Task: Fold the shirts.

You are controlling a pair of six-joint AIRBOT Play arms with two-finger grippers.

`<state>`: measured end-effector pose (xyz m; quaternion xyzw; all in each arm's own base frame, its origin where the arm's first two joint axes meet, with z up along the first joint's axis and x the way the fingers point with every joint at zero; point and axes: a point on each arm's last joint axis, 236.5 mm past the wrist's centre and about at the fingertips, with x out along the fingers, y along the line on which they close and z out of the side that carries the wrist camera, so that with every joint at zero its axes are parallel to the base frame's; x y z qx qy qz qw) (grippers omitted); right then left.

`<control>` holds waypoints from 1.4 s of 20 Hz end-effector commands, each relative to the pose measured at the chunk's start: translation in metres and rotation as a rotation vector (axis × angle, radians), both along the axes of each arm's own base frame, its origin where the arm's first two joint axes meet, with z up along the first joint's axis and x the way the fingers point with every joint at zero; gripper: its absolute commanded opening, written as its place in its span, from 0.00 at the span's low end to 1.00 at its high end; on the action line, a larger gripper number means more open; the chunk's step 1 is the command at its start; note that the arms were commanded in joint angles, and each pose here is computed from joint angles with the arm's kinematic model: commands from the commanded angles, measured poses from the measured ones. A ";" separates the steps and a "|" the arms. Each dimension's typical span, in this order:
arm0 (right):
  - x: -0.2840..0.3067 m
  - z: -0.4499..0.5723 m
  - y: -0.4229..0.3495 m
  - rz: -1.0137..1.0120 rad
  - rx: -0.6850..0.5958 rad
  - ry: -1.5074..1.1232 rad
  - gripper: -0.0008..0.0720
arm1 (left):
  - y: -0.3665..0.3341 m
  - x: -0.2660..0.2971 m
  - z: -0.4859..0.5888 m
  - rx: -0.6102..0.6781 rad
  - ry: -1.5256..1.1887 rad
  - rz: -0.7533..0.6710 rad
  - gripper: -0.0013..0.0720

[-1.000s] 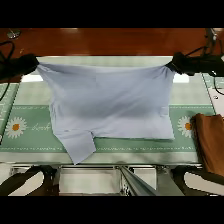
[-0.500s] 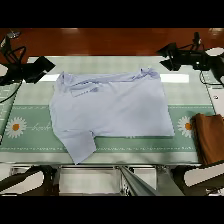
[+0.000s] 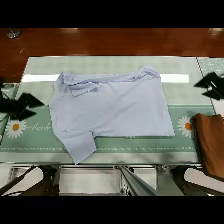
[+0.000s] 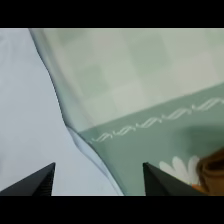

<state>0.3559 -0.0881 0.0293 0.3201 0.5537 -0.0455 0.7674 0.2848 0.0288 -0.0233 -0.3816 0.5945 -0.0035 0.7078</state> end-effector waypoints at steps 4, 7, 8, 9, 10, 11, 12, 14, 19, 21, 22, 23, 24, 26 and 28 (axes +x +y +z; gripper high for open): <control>-0.078 -0.041 0.062 -0.123 0.100 -0.134 0.86 | -0.052 -0.088 -0.062 -0.202 0.147 0.141 0.97; -0.094 -0.052 0.085 -0.078 0.158 -0.120 0.86 | -0.055 -0.073 -0.057 -0.227 0.077 0.162 0.97; -0.097 -0.055 0.087 -0.065 0.160 -0.111 0.86 | -0.053 -0.069 -0.057 -0.230 0.065 0.178 0.97; -0.098 -0.056 0.088 -0.062 0.160 -0.108 0.86 | -0.052 -0.067 -0.058 -0.227 0.062 0.186 0.97; -0.098 -0.056 0.088 -0.062 0.160 -0.110 0.86 | -0.052 -0.067 -0.059 -0.228 0.067 0.187 0.98; -0.097 -0.056 0.088 -0.064 0.162 -0.113 0.86 | -0.053 -0.068 -0.061 -0.237 0.078 0.185 0.97; -0.097 -0.056 0.087 -0.064 0.160 -0.113 0.86 | -0.056 -0.069 -0.063 -0.241 0.087 0.178 0.97; -0.097 -0.056 0.087 -0.065 0.159 -0.114 0.86 | -0.056 -0.064 -0.066 -0.230 0.082 0.177 0.97; -0.095 -0.055 0.086 -0.078 0.163 -0.118 0.86 | -0.068 -0.046 -0.074 -0.205 0.050 0.163 0.97; -0.093 -0.057 0.077 -0.117 0.138 -0.119 0.86 | -0.080 -0.040 -0.074 -0.220 0.034 0.136 0.92; -0.094 -0.061 0.066 -0.163 0.119 -0.103 0.86 | -0.086 -0.041 -0.072 -0.223 0.028 0.102 0.35; -0.099 -0.066 0.055 -0.200 0.095 -0.077 0.86 | -0.090 -0.042 -0.067 -0.223 -0.001 0.040 0.05; -0.108 -0.073 0.042 -0.224 0.051 -0.039 0.86 | -0.091 -0.041 -0.060 -0.234 -0.012 0.011 0.05; -0.142 -0.093 0.019 -0.263 -0.041 0.111 0.86 | -0.091 -0.036 -0.052 -0.242 -0.027 -0.003 0.05; -0.171 -0.107 0.024 -0.244 -0.030 0.248 0.86 | -0.089 -0.031 -0.048 -0.242 -0.041 0.000 0.05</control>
